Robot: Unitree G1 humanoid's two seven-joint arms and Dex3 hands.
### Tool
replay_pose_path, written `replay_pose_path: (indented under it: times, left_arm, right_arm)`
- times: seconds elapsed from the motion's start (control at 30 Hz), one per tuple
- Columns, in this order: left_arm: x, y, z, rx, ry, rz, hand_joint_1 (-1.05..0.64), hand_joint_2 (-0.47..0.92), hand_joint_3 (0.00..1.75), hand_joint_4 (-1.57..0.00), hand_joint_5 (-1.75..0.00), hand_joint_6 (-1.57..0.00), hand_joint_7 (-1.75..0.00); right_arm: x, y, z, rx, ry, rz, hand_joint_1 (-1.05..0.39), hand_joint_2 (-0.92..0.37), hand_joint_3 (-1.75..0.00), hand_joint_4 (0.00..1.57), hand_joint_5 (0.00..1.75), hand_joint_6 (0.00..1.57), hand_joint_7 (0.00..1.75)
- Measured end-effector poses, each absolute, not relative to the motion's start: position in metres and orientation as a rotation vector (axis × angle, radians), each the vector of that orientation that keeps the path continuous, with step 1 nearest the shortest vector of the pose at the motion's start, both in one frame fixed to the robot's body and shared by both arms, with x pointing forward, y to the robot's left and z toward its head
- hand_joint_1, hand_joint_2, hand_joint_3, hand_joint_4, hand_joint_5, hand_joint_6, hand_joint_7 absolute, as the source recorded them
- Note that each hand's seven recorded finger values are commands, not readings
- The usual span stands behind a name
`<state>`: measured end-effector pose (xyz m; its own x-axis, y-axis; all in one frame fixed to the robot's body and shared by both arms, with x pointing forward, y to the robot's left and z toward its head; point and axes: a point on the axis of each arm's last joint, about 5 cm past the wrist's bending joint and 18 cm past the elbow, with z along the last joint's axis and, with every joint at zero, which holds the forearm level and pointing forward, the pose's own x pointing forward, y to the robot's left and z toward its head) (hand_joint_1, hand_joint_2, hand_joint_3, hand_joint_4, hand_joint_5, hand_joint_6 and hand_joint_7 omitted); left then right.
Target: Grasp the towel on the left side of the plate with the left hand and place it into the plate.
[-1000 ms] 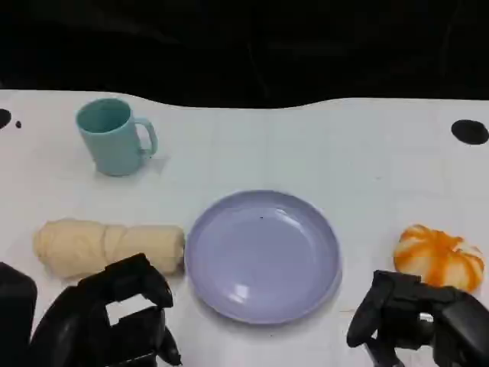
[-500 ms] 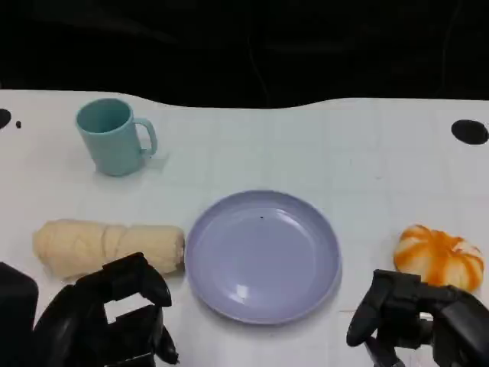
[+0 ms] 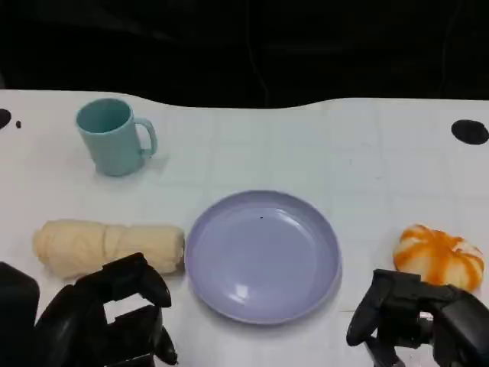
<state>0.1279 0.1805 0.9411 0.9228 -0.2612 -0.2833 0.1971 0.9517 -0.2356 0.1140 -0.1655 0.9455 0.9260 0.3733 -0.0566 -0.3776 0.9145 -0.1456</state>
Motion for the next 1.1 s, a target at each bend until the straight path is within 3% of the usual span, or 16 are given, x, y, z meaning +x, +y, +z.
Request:
replay_pose_path:
  times: [0.1,0.23,0.37,0.43,0.63,0.77,0.83,0.97,1.1]
  left_arm:
    - [0.128,0.181,0.941,-0.206,0.314,-0.237,-0.03,0.51,1.33,-0.76,-1.75,-0.69,-1.64]
    - [0.128,0.181,0.942,-0.212,0.298,-0.231,-0.03,0.55,1.24,-0.71,-1.72,-0.71,-1.47]
    - [0.128,0.182,0.943,-0.204,0.238,-0.209,-0.11,0.51,1.19,-0.60,-1.45,-0.56,-1.18]
    - [0.127,0.183,0.944,-0.173,0.197,-0.188,-0.15,0.57,1.06,-0.53,-1.35,-0.51,-1.04]
    - [0.130,0.186,0.943,-0.036,0.065,-0.133,-0.24,0.86,0.42,-0.37,-0.98,-0.39,-0.59]
    - [0.137,0.193,0.947,0.148,-0.001,-0.159,-0.33,0.92,0.25,-0.23,-0.82,-0.25,-0.39]
    - [0.143,0.198,0.956,0.307,-0.026,-0.206,-0.38,0.92,0.20,-0.17,-0.69,-0.26,-0.23]
    - [0.158,0.205,0.974,0.600,-0.049,-0.277,-0.40,0.92,0.09,-0.12,-0.61,-0.27,-0.12]
    - [0.175,0.203,0.979,0.844,-0.046,-0.292,-0.49,0.92,0.04,-0.15,-0.53,-0.27,-0.06]
  right_arm:
    - [0.114,-0.165,0.946,-0.156,0.028,0.387,-0.08,-0.57,-1.11,0.74,1.69,0.67,1.37]
    - [0.114,-0.165,0.945,-0.156,0.027,0.388,-0.08,-0.56,-1.11,0.74,1.69,0.67,1.37]
    - [0.114,-0.165,0.945,-0.154,0.026,0.387,-0.08,-0.56,-1.12,0.75,1.69,0.67,1.37]
    - [0.114,-0.164,0.946,-0.156,0.025,0.387,-0.08,-0.55,-1.12,0.75,1.70,0.67,1.37]
    - [0.115,-0.161,0.945,-0.154,0.022,0.392,-0.08,-0.55,-1.12,0.74,1.70,0.68,1.38]
    - [0.115,-0.160,0.945,-0.150,0.022,0.392,-0.08,-0.55,-1.12,0.74,1.70,0.67,1.38]
    - [0.115,-0.159,0.945,-0.148,0.025,0.390,-0.07,-0.56,-1.12,0.74,1.71,0.67,1.38]
    - [0.114,-0.159,0.945,-0.142,0.027,0.389,-0.07,-0.55,-1.13,0.74,1.71,0.67,1.38]
    - [0.114,-0.159,0.945,-0.140,0.025,0.390,-0.07,-0.56,-1.12,0.74,1.71,0.67,1.38]
